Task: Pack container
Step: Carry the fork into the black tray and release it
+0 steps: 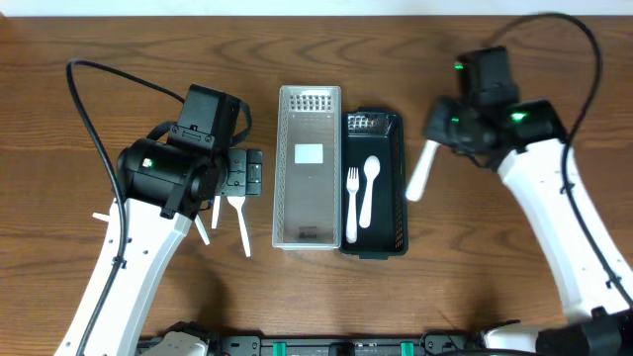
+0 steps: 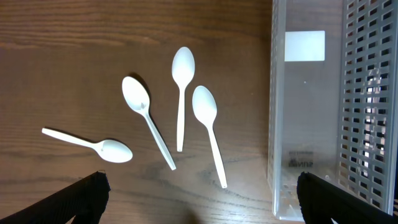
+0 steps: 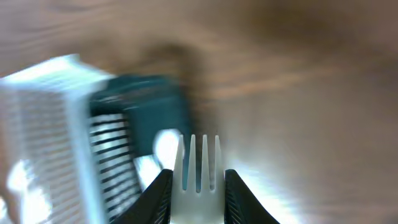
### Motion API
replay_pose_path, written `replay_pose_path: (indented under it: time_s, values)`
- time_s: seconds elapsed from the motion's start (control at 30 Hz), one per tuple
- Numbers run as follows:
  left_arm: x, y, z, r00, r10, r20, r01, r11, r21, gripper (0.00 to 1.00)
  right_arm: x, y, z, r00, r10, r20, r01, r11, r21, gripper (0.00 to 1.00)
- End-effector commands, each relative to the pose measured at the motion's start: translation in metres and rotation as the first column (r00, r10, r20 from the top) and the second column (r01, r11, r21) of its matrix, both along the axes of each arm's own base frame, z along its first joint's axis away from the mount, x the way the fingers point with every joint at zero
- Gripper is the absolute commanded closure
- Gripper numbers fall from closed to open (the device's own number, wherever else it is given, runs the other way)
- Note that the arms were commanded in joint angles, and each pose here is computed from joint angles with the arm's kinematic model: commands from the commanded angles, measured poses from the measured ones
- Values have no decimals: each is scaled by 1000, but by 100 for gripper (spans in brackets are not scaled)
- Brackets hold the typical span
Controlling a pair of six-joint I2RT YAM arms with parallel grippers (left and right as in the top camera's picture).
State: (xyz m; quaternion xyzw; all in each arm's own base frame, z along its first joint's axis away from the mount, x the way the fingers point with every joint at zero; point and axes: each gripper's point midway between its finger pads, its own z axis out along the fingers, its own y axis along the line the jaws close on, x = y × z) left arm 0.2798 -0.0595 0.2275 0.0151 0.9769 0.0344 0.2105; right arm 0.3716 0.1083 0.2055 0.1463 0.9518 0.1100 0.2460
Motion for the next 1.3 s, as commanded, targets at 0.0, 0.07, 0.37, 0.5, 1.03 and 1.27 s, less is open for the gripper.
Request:
replay_pose_path:
  time_s: [0.0, 0.07, 0.37, 0.5, 1.03, 1.27]
  values:
    - [0, 3, 0, 1000, 22, 2, -22, 1000, 1, 2, -8, 33, 0, 998, 58, -2, -58, 998, 13, 79]
    - [0, 3, 0, 1000, 22, 2, -22, 1000, 1, 2, -11, 47, -12, 996, 87, -31, -87, 996, -6, 79]
    - [0, 3, 0, 1000, 22, 2, -22, 1000, 1, 2, -19, 73, -103, 953, 138, -271, -165, 983, -82, 78]
    - [0, 3, 0, 1000, 22, 2, -22, 1000, 1, 2, -21, 73, -133, 929, 134, -345, -179, 978, -103, 74]
    - [1, 3, 0, 1000, 22, 2, -22, 1000, 1, 2, 7, 68, -82, 936, 264, -233, -298, 946, -125, 57]
    - [1, 3, 0, 1000, 22, 2, -22, 1000, 1, 2, 31, -23, 34, 991, 131, -20, -133, 978, -163, 50]
